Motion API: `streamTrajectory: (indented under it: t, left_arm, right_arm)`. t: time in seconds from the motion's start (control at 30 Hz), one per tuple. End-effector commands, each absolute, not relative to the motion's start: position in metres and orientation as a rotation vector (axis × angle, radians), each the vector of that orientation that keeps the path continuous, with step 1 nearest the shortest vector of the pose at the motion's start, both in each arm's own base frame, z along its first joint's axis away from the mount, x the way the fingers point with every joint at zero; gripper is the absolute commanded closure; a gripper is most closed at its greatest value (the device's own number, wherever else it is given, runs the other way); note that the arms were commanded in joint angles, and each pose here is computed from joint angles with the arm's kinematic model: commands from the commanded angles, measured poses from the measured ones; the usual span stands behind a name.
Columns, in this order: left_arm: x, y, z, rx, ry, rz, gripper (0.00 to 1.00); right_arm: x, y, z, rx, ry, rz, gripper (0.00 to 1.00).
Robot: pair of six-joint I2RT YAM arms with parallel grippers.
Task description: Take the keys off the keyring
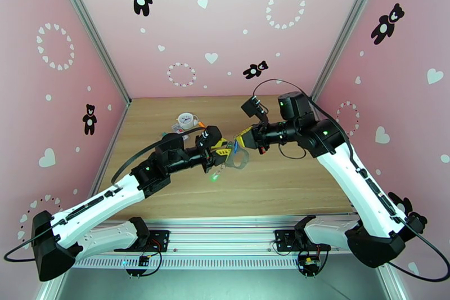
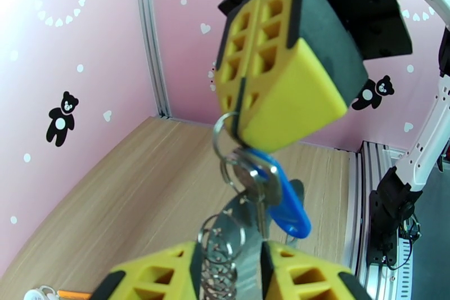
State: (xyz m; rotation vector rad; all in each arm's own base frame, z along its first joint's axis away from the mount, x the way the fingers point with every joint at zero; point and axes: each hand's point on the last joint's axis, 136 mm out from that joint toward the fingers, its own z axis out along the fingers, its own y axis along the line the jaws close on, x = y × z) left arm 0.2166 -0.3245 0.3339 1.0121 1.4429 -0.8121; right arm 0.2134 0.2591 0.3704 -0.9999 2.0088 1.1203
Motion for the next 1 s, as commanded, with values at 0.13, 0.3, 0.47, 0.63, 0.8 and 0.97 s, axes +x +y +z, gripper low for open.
streamTrajectory:
  t: [0.13, 0.3, 0.47, 0.63, 0.8, 0.97]
  left_arm:
    - [0.227, -0.326, 0.357, 0.955, 1.34, -0.763, 0.65]
    - [0.225, -0.327, 0.361, 0.979, 1.287, -0.744, 0.67]
    - [0.221, -0.332, 0.354, 1.033, 1.302, -0.763, 0.69]
    - [0.214, -0.33, 0.35, 1.054, 1.311, -0.786, 0.64]
    - [0.21, -0.326, 0.35, 1.04, 1.339, -0.808, 0.57]
    - [0.222, -0.325, 0.349, 0.98, 1.37, -0.783, 0.56]
  right_arm:
    - [0.207, 0.263, 0.382, -1.015, 1.933, 1.189, 1.0]
    - [0.205, 0.262, 0.382, -1.012, 1.938, 1.193, 1.0]
    - [0.207, 0.263, 0.387, -0.994, 1.928, 1.203, 1.0]
    - [0.212, 0.261, 0.385, -0.963, 1.95, 1.17, 1.0]
    - [0.214, 0.261, 0.383, -0.943, 1.966, 1.177, 1.0]
    - [0.212, 0.263, 0.386, -0.935, 1.945, 1.204, 1.0]
